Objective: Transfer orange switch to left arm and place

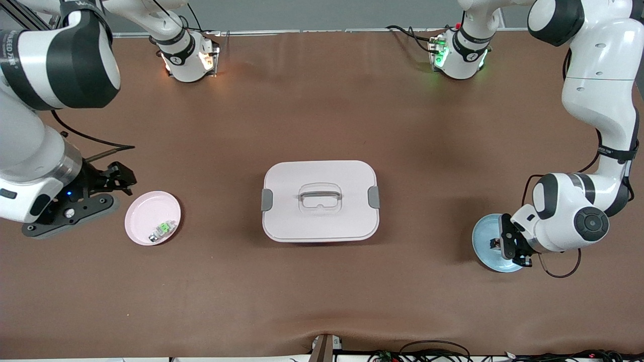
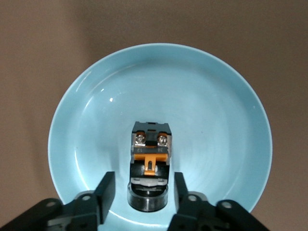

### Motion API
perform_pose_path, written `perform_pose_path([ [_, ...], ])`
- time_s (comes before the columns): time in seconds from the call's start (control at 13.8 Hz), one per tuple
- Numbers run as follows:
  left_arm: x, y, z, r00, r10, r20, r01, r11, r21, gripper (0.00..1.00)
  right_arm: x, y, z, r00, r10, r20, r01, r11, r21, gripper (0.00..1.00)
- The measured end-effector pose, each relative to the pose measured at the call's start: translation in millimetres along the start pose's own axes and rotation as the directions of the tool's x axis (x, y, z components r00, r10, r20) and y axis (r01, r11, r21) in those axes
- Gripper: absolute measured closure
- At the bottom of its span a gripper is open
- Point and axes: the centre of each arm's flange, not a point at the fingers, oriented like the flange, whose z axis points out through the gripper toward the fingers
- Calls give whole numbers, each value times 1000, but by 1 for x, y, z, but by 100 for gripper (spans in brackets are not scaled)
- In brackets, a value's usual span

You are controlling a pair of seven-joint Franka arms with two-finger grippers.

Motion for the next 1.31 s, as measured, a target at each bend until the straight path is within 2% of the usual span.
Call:
perform_pose_path([
  [0.07, 1, -1, -2, 1000, -13, 0, 13, 1000, 2, 25, 0, 0, 0, 997, 74, -2, -74, 997, 22, 0],
  [0.22, 0, -3, -10, 997, -74, 3, 74, 997, 2, 4, 0, 3, 0, 989, 148, -1, -148, 988, 35, 0],
  [0.29, -1, -4, -18, 994, -111, 6, 111, 994, -1, 0, -1, 6, 0, 986, 166, -1, -166, 985, 35, 0],
  [0.44, -2, -4, -44, 977, -211, 16, 211, 978, -6, 0, -5, 22, 0, 980, 198, 0, -198, 980, 35, 0],
  [0.58, -2, -1, -79, 942, -335, 35, 336, 942, -17, 0, -11, 46, 2, 972, 234, 7, -234, 972, 36, 0],
  [0.87, -3, 13, -159, 822, -564, 80, 566, 824, -10, 0, -27, 90, 4, 954, 299, 23, -299, 953, 41, 0],
  [1.31, -18, 47, -255, 682, -725, 95, 727, 686, 17, 0, -29, 111, 22, 931, 364, 32, -365, 930, 39, 0],
])
